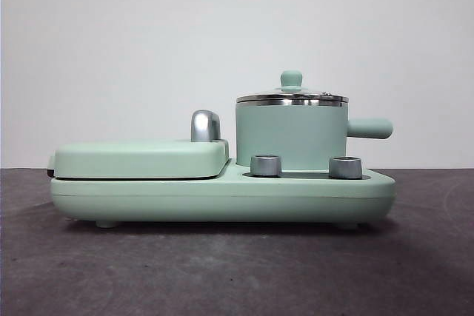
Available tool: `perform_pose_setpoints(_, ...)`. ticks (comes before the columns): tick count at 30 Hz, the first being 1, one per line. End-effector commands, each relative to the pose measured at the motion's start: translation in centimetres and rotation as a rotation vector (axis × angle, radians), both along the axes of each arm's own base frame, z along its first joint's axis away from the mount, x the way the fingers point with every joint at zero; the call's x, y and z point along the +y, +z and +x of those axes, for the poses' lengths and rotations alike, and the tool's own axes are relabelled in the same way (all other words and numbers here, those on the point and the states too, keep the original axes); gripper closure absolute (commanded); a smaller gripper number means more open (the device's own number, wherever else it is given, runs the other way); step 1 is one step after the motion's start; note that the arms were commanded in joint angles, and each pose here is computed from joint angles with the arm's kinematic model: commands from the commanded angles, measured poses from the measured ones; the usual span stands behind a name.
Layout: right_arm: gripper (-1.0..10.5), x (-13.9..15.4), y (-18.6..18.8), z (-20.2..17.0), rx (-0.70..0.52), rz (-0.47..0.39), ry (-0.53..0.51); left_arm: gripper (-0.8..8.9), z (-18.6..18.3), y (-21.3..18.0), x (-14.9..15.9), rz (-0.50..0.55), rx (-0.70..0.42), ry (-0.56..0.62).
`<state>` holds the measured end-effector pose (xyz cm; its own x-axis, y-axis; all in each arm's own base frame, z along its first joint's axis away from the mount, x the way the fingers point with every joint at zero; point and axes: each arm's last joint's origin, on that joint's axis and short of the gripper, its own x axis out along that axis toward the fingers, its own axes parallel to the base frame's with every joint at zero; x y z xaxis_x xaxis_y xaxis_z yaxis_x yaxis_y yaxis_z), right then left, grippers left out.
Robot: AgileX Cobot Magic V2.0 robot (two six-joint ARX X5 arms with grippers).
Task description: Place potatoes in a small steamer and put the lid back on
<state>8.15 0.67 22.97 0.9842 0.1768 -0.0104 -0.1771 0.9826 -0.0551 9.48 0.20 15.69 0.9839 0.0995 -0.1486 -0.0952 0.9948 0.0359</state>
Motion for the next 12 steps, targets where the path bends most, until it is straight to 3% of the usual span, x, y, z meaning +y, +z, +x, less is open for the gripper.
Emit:
perform_pose_setpoints(1, 9.4, -0.1, -1.5, 0.1, -0.012, -0.012, -0.034, 7.78, 0.1, -0.7, 0.0, 0.016, 0.027, 0.002)
perform_pose_setpoints(12, 9.4, -0.4, -7.6, 1.4, 0.143, -0.024, -0.131, 7.78, 0.1, -0.7, 0.0, 0.015, 0.027, 0.002)
